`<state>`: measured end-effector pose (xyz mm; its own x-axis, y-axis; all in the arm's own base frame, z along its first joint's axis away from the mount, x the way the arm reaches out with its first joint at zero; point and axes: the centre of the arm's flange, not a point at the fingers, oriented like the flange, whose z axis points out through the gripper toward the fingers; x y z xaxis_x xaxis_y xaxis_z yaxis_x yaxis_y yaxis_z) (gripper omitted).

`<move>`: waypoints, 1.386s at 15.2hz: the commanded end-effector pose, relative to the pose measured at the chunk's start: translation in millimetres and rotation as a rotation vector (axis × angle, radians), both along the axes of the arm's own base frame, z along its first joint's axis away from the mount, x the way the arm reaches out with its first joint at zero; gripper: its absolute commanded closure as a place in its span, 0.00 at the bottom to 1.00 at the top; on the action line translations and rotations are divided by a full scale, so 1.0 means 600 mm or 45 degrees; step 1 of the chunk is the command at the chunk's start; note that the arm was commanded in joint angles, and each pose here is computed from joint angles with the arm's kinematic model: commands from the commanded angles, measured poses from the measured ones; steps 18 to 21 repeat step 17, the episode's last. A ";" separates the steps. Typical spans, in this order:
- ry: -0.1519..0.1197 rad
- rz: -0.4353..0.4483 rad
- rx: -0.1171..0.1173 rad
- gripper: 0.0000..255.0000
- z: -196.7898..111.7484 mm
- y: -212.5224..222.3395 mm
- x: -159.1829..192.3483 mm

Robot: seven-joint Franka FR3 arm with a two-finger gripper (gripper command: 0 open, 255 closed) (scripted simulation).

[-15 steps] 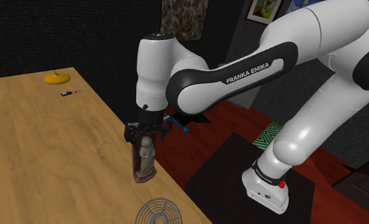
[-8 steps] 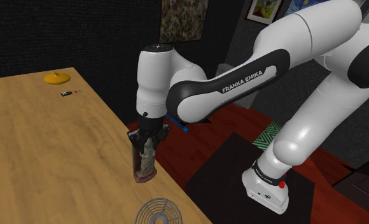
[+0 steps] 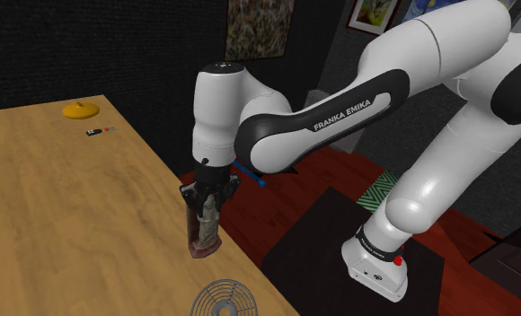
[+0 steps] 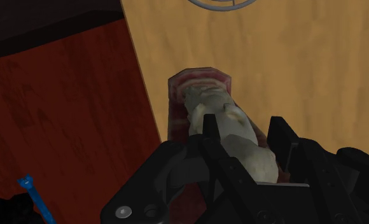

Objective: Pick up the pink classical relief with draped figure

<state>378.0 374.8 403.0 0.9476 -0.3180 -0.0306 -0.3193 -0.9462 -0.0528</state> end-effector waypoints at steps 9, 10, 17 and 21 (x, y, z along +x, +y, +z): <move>0.002 -0.001 -0.001 1.00 0.078 0.000 0.001; 0.002 -0.001 -0.001 1.00 0.087 0.000 0.001; 0.002 0.000 -0.001 1.00 0.132 0.000 0.001; 0.002 0.000 -0.001 1.00 0.132 0.000 0.001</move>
